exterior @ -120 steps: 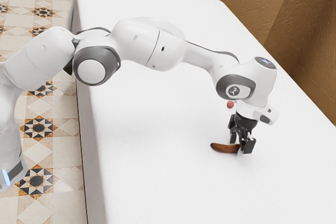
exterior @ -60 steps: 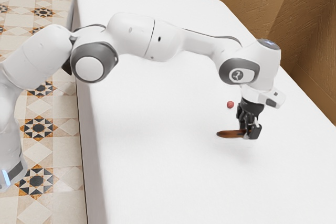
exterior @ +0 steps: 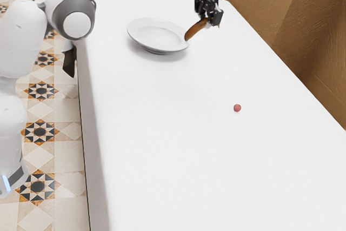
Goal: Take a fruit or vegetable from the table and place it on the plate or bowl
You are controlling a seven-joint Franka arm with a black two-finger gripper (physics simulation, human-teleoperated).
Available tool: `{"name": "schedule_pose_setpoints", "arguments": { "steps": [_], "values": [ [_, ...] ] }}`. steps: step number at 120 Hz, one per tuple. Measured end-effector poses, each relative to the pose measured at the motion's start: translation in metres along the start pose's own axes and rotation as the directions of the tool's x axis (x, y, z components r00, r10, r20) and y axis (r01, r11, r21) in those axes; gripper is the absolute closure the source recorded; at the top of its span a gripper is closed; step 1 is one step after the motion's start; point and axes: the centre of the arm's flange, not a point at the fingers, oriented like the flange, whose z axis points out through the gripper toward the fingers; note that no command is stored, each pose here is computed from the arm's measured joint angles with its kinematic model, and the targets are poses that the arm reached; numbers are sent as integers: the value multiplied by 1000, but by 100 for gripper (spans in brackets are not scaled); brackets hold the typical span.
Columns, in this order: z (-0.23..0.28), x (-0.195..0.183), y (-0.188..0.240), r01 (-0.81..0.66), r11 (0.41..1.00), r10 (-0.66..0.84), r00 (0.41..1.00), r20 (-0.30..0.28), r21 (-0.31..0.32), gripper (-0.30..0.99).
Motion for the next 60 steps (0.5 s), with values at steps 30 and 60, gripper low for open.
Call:
{"name": "schedule_pose_setpoints", "arguments": {
  "steps": [30,60],
  "values": [
    [16,-2,-149,134,990,-135,991,22,33,58],
    [110,12,-255,190,982,-191,982,4,19,59]
  ]
}}
